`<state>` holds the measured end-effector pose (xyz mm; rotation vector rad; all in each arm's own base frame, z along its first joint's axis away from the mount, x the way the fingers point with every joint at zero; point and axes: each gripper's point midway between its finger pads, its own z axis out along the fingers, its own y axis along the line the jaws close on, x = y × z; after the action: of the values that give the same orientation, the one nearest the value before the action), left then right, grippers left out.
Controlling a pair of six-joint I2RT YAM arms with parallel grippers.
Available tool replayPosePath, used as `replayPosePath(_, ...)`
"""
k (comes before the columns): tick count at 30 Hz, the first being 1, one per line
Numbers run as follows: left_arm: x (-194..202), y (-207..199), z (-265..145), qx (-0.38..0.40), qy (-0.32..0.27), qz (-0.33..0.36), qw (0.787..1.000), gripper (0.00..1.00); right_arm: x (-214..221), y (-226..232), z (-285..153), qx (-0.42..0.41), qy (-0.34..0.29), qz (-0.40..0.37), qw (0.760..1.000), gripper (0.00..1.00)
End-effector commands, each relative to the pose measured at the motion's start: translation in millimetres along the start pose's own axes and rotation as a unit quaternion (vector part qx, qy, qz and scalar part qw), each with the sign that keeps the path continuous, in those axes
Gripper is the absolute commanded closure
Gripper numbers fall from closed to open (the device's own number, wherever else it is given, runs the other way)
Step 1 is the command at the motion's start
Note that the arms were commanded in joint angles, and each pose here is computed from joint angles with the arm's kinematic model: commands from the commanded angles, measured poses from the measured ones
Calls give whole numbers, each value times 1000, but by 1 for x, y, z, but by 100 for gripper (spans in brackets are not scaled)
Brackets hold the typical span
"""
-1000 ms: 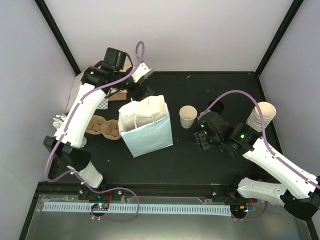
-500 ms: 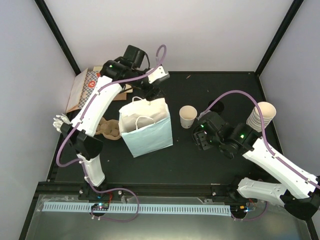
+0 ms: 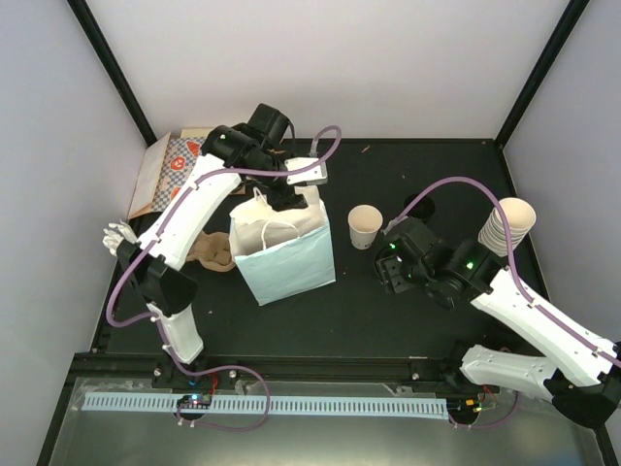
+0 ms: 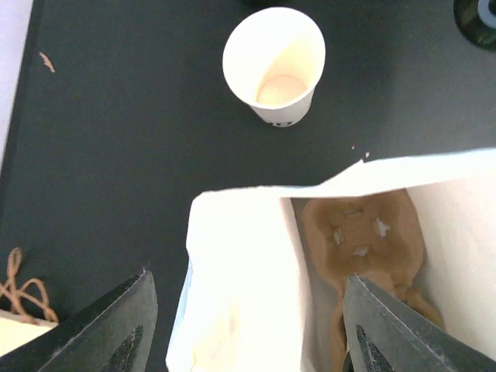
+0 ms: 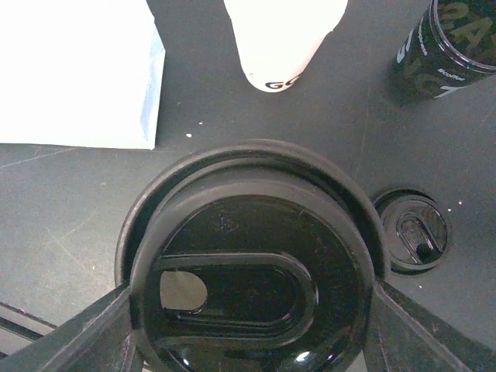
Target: Pack the takeout coffee
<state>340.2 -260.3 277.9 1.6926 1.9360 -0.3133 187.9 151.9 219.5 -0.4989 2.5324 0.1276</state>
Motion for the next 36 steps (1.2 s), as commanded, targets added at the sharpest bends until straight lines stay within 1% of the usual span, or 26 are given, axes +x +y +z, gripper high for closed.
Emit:
replayPosePath(1, 7, -2, -24, -37, 21, 66, 997, 32, 0, -1, -4, -4, -5, 11, 1000, 34)
replayPosePath(4, 20, 1, -23, -48, 52, 72, 995, 33, 1, -2, -5, -4, -5, 12, 1000, 34)
replayPosePath(7, 29, 6, -20, -60, 73, 73, 993, 38, 1, -2, -6, -5, -5, 13, 1000, 34)
replayPosePath(11, 24, 8, -16, -60, 62, 73, 994, 43, 2, -2, -6, -6, -5, 15, 1000, 34)
replayPosePath(17, 15, 16, -7, -60, 49, 58, 995, 47, 1, -1, -6, -9, -5, 16, 1000, 34)
replayPosePath(19, 11, 17, -4, -61, 43, 55, 996, 50, 1, -1, -6, -10, -6, 16, 1000, 34)
replayPosePath(23, 8, 19, 7, -58, 48, 54, 996, 54, 1, 0, -5, -9, -5, 15, 1000, 34)
replayPosePath(25, 7, 21, 10, -60, 48, 49, 996, 60, 2, 0, -5, -9, -4, 16, 1000, 34)
replayPosePath(29, 2, 26, 9, -69, 45, 46, 996, 85, 1, 0, -5, -10, -6, 16, 1000, 34)
replayPosePath(32, -5, 28, 1, -80, 30, 44, 995, 98, 2, -1, -5, -8, -5, 15, 1000, 34)
replayPosePath(36, -11, 28, -9, -94, 13, 8, 995, 98, 1, 0, -3, -9, -6, 16, 1000, 34)
